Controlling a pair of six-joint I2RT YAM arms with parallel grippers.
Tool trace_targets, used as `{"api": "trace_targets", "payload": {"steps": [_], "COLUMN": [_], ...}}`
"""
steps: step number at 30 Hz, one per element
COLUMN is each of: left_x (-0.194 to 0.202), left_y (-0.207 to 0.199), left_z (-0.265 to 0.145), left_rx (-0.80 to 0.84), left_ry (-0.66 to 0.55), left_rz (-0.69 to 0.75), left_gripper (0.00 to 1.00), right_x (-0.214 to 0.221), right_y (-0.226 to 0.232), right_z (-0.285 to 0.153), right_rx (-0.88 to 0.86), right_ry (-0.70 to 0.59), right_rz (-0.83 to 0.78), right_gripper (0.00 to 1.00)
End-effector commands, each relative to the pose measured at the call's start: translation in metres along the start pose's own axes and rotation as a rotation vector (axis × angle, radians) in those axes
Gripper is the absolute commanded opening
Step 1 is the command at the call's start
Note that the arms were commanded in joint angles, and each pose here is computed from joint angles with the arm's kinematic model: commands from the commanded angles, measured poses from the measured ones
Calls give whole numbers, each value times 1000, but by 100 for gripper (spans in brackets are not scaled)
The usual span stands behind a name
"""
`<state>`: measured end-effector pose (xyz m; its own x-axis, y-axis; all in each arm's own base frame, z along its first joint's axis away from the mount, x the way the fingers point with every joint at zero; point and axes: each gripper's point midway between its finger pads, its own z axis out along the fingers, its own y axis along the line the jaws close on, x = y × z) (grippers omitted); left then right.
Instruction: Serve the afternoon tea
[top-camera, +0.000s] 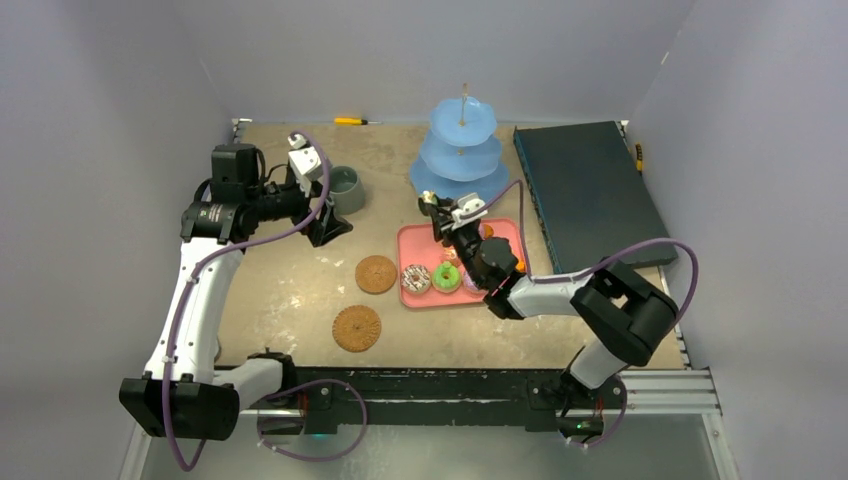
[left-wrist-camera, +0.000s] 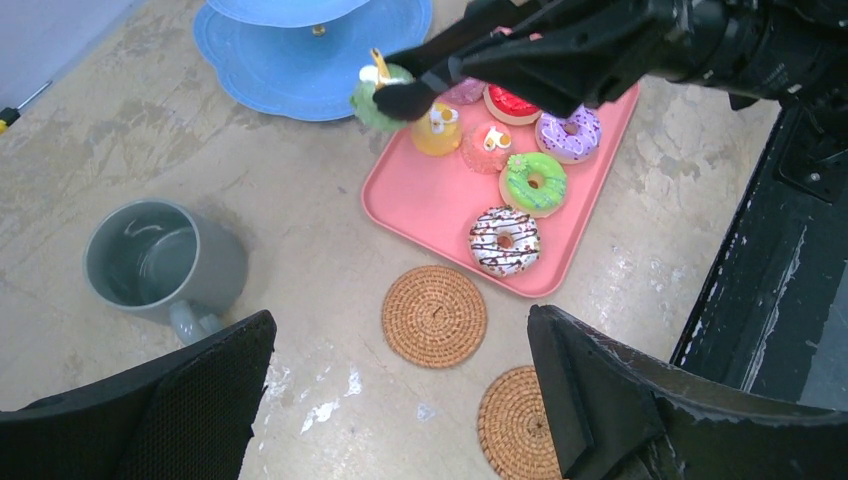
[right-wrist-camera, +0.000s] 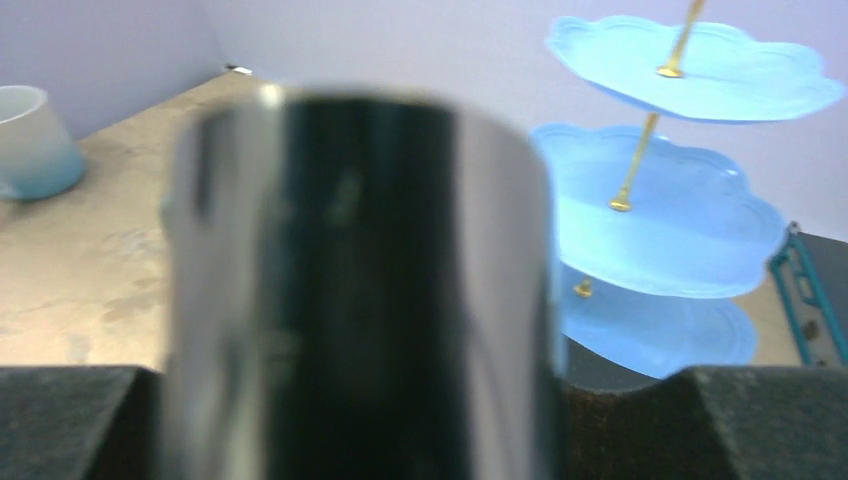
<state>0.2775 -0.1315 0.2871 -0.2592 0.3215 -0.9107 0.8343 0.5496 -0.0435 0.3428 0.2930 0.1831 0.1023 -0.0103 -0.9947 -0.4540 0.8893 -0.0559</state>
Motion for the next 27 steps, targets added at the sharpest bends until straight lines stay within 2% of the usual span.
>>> {"api": "trace_targets", "payload": {"steps": [1, 14, 27], "left_x": [-15, -18, -20], "left_y": [2, 4, 2], "left_z": [-8, -6, -8], "left_rx": [-26, -25, -18], "left_ry": [-28, -30, -25], "left_rz": [51, 36, 37], "left_gripper": [96, 95, 95], "right_x": [-26, -3, 18], "right_y": [-39, -96, -104], "right_z": [7, 16, 10], "right_rx": [105, 293, 329], "right_ry": [-76, -75, -85], "right_rz": [8, -11, 10], "right_gripper": [38, 36, 36]}}
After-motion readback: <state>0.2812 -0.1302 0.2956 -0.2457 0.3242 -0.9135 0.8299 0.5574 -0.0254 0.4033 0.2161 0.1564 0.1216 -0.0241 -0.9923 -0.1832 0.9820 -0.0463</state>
